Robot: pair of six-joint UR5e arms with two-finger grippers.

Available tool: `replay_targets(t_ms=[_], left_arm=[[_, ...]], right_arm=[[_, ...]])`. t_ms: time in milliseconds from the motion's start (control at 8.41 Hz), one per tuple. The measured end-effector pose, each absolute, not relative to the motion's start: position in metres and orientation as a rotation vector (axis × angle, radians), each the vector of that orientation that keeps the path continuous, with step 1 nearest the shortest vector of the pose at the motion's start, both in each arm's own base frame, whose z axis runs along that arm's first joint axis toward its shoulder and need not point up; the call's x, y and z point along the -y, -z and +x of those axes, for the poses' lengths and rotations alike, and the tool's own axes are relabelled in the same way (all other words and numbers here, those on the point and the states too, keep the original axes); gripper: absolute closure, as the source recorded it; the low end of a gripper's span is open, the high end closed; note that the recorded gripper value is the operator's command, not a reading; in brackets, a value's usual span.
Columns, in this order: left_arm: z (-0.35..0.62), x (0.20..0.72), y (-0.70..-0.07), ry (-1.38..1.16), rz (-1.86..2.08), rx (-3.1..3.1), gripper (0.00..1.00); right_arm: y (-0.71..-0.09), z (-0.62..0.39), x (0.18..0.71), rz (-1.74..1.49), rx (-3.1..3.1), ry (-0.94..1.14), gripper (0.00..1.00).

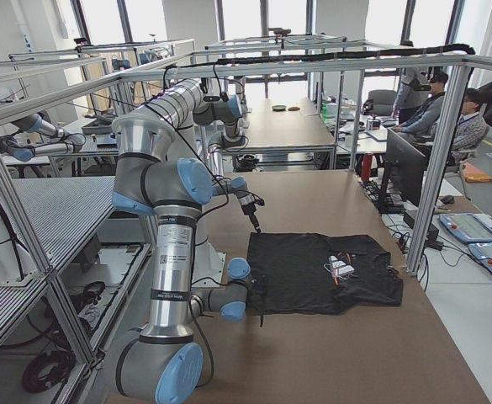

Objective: Fold clothes
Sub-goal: 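Lower the left gripper onto the hem corner and grasp both corners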

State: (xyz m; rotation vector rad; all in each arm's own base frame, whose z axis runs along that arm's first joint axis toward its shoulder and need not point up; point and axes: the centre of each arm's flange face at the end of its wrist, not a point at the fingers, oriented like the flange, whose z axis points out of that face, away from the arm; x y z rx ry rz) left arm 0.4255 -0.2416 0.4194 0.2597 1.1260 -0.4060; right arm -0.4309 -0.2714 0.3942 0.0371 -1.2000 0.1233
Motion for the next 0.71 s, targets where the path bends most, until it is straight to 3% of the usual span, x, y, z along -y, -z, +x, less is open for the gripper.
replay_targets(t_ms=[119, 238, 476, 714], left_arm=[[0.429, 0.238, -0.422, 0.403, 0.264, -1.121, 0.01], [0.432, 0.235, -0.425, 0.400, 0.268, -1.114, 0.24], [0.437, 0.233, -0.431, 0.399, 0.279, -1.102, 0.99], [0.439, 0.230, -0.431, 0.397, 0.283, -1.102, 1.00]], right_arm=[[-0.394, -0.431, 0.272, 0.038, 1.200, -0.124, 1.00], [-0.394, -0.431, 0.272, 0.038, 1.200, -0.124, 1.00], [-0.393, -0.431, 0.272, 0.038, 1.201, -0.124, 1.00], [-0.390, -0.433, 0.272, 0.040, 1.208, -0.123, 1.00]])
